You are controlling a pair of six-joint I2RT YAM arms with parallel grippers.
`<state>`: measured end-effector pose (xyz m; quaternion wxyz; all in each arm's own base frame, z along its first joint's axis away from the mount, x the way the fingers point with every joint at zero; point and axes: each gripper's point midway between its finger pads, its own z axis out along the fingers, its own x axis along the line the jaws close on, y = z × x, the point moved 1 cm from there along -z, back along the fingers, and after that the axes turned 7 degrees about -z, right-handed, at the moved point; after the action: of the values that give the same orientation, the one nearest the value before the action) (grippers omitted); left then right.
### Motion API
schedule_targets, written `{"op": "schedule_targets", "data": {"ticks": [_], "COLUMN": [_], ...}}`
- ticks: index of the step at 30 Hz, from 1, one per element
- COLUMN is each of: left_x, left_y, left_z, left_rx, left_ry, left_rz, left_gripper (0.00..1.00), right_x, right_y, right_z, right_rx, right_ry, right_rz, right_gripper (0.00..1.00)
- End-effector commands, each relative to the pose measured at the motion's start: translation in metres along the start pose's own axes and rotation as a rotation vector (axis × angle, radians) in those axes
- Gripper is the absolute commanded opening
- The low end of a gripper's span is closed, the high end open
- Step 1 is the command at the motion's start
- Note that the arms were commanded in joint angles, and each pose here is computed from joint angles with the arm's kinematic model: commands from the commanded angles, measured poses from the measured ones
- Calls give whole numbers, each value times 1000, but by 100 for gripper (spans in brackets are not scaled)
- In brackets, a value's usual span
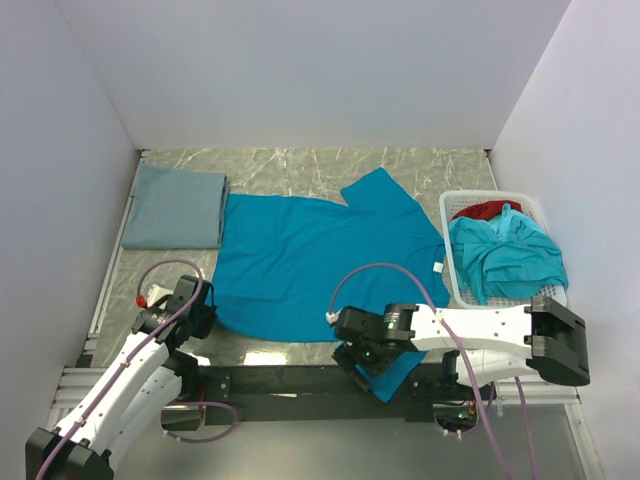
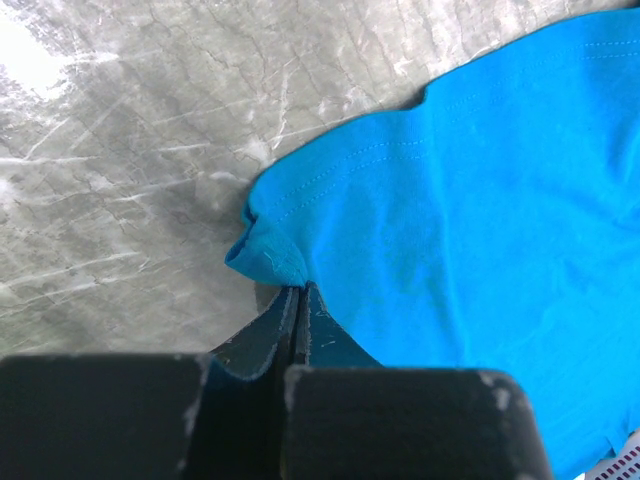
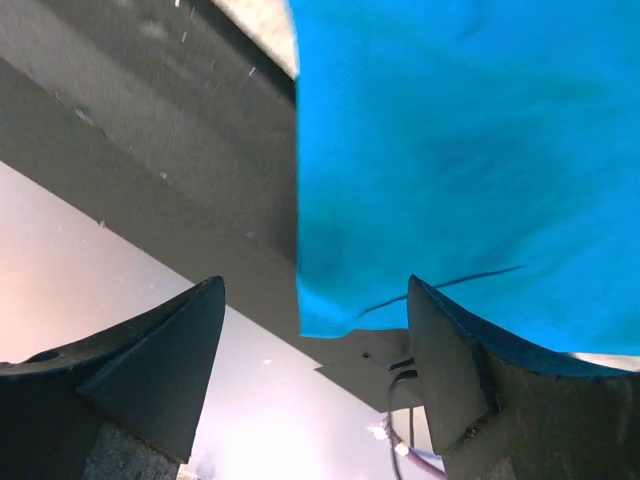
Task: Fold and stack the t-shirts
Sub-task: Fold the tshirt
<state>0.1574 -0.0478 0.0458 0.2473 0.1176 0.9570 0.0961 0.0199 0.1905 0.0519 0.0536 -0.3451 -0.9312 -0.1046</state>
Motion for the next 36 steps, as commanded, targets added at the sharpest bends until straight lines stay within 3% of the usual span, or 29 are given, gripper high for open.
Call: {"op": "schedule_targets", "data": {"ticks": [1,10,13,14,15,21,29,36], "left_x": [-3,-3,-1,-2,-2,-6,-16,-31], "left_y": [2,1,2,2,2,3,2,1], "left_z": [1,2,2,1,1,-2,-6,-10], "left_rx": [-16,-10,-13,-13,-11,-11,-2,6], "left_ry": [-16,-22,-27,-31,-35,-40,-63,-93], "left_rz": [23,28,19,14,15,19,20,12], "left_gripper": [1,1,1,1,1,1,1,1], "right_x": [7,5,2,0,-3,-13,-25,-62], "right_y": [-11,-41,-49,-49,-49,-35,-5,33], "right_z": [7,28,32,33,32,23,-16,-48], "right_rx": [37,168,194,193,190,134,-6,-167], "right_ry": [-14,-40,-49,-61,-87,-176,-257,-281], "right_rz": [0,-9,-6,0,6,29,94,254], "right_gripper": [79,68,54,40,32,7,2,0]}}
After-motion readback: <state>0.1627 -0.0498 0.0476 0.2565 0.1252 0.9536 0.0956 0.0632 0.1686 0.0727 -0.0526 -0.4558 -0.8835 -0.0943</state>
